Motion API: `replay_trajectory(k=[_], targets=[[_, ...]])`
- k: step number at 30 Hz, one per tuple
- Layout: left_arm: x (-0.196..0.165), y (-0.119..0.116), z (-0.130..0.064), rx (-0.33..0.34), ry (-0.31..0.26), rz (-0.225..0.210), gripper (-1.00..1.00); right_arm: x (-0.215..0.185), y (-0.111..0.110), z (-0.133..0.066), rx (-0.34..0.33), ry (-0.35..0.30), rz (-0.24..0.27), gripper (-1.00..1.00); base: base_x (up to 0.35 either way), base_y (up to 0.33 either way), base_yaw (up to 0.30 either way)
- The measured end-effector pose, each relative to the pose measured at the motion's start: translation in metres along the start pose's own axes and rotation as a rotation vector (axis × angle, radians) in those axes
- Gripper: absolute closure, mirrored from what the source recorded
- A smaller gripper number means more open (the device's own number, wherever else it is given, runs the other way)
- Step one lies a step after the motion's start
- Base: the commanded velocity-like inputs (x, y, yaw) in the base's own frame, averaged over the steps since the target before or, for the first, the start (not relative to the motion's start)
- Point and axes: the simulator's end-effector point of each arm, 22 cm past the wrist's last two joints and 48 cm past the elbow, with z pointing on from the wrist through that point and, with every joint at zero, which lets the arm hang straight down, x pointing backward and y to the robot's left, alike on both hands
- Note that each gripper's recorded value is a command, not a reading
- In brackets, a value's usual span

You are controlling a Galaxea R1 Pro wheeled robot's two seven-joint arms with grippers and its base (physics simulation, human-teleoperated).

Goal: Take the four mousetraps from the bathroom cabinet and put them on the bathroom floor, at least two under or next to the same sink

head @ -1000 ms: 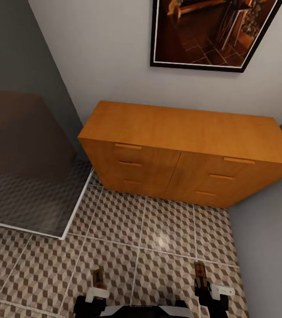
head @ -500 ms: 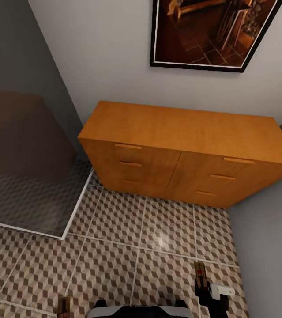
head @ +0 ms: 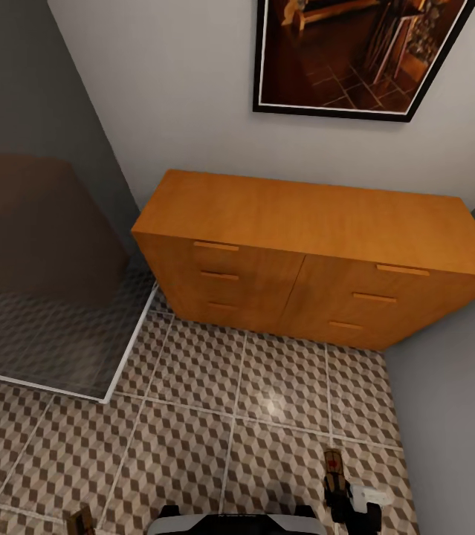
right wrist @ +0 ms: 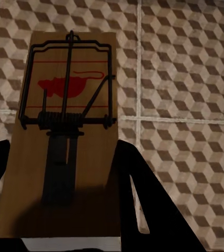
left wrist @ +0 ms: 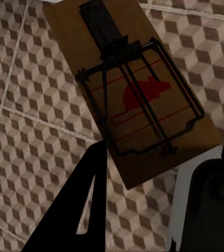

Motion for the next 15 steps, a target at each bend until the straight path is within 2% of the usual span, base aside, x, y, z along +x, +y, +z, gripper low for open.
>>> replay_trajectory(k=[5,15], targets=[[0.001,-0.011,-0.002,0.014,0.003,-0.008,1.0,0.007,0.015,-0.005,-0.017,0.013,0.011,1.0,0.0,0.0,0.0],[0.003,-0.01,-0.003,0.006,0.009,-0.012,1.0,0.009,0.012,-0.006,-0.013,0.017,0.011,1.0,0.0,0.0,0.0]])
